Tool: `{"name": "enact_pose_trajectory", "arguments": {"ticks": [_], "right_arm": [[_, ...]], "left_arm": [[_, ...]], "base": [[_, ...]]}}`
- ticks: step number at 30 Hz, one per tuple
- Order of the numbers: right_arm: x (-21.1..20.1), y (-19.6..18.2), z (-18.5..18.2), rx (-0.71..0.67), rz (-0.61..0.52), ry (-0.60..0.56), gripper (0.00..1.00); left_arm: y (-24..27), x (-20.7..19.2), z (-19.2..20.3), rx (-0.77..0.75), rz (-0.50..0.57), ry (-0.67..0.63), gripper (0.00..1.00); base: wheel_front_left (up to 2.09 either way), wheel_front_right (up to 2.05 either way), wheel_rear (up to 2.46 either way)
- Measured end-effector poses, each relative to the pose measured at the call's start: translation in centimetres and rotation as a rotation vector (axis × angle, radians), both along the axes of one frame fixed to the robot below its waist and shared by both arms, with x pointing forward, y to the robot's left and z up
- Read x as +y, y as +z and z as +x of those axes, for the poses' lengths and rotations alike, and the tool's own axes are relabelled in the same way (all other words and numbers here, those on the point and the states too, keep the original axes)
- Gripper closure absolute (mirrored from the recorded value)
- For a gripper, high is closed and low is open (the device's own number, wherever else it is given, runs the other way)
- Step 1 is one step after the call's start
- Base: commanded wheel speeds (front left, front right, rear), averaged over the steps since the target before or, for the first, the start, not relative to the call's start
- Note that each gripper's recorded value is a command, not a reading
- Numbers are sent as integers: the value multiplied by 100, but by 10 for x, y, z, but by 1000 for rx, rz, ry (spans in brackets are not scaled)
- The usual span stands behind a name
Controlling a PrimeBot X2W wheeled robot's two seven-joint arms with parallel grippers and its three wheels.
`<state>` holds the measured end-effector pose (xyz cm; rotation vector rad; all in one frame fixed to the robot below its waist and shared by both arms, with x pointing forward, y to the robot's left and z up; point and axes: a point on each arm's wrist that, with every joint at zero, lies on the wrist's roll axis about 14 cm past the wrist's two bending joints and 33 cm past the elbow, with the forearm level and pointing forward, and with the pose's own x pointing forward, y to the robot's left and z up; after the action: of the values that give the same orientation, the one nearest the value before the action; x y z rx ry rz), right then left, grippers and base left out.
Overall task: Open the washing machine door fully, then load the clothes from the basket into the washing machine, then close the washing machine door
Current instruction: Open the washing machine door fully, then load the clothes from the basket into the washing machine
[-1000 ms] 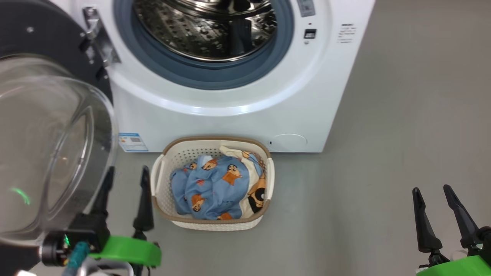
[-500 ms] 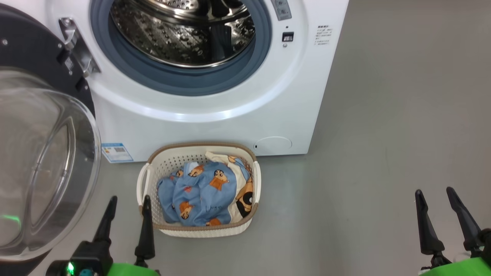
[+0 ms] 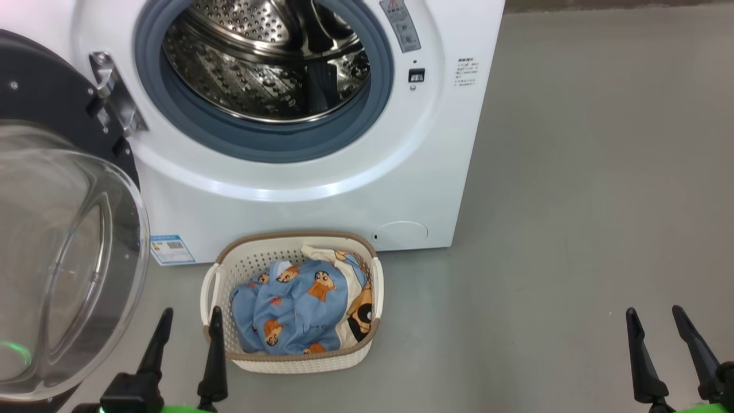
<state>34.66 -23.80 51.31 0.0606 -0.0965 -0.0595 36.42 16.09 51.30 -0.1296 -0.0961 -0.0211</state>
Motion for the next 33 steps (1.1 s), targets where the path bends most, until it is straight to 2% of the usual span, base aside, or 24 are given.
{"name": "enact_pose_trajectory", "arguments": {"ticks": [33], "right_arm": [[7,1,-4,-3,0,18,0]], "left_arm": [[-11,15,-16,32,11,35,0]], "base": [[0,0,0]]}}
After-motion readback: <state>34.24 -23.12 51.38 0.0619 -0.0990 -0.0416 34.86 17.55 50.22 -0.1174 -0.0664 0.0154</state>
